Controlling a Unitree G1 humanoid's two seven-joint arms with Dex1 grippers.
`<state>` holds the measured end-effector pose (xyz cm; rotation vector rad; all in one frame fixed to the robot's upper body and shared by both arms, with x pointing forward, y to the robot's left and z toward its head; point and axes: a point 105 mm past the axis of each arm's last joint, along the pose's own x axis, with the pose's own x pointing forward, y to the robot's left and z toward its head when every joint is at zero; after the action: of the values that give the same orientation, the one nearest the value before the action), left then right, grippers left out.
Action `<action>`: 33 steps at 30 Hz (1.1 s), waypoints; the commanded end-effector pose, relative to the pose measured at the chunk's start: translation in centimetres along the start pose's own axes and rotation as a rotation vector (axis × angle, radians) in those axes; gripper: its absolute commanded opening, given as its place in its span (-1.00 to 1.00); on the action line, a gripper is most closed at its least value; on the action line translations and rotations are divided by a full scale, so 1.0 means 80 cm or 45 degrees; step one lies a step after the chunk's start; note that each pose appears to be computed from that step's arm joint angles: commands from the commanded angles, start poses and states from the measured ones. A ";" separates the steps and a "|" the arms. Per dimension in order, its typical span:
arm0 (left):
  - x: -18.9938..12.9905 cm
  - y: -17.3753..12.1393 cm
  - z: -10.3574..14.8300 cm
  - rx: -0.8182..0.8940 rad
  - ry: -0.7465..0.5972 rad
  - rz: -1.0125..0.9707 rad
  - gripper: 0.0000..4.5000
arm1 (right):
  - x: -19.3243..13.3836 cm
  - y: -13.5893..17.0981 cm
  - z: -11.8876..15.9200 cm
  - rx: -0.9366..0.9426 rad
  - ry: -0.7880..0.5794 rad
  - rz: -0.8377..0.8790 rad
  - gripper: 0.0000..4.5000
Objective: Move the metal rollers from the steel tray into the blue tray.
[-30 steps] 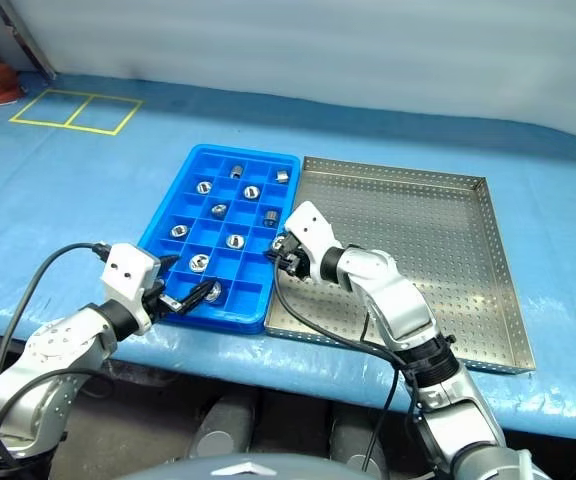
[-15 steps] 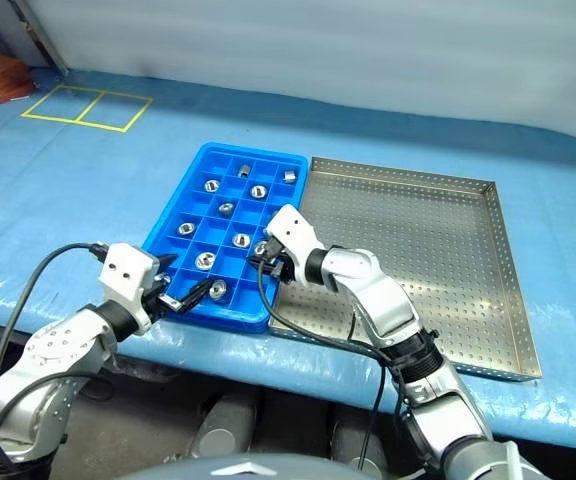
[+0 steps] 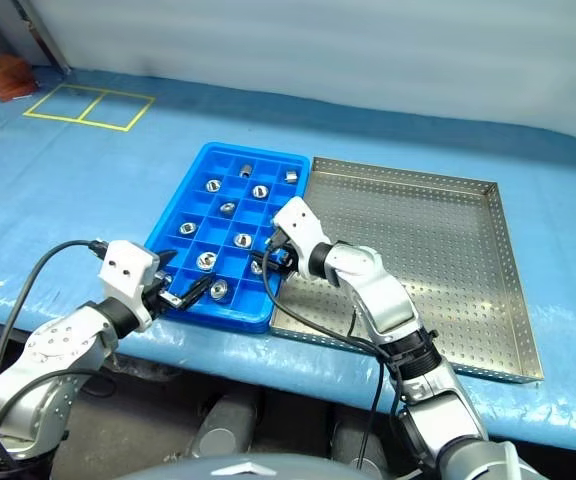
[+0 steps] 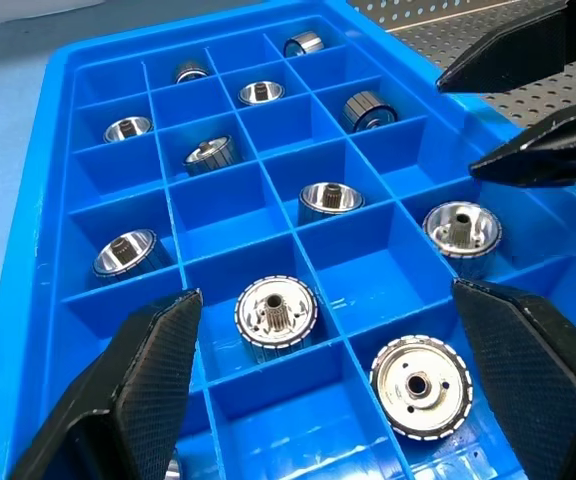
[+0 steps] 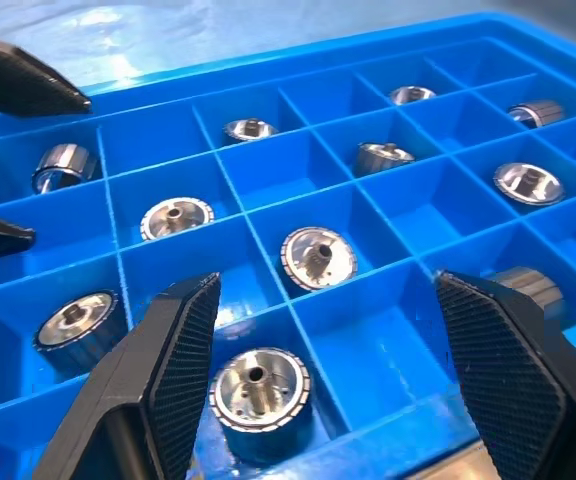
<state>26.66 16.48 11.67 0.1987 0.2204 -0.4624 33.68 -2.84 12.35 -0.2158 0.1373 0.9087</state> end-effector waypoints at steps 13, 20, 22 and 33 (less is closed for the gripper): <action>0.061 -0.014 0.050 0.057 -0.201 -0.097 0.94 | -0.119 -0.081 -0.033 -0.160 0.132 -0.295 0.85; 0.078 -0.014 0.049 0.020 -0.193 -0.127 0.94 | -0.132 -0.086 -0.029 -0.140 0.101 -0.369 0.99; 0.078 -0.015 0.048 0.024 -0.189 -0.142 0.94 | -0.133 -0.083 -0.029 -0.143 0.098 -0.356 0.99; 0.077 -0.015 0.047 0.027 -0.189 -0.149 0.94 | -0.129 -0.072 -0.028 -0.138 0.082 -0.310 0.99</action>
<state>32.10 12.11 12.37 0.1539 0.1348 -0.5860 32.18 -15.28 11.69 -0.3487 0.1765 0.6491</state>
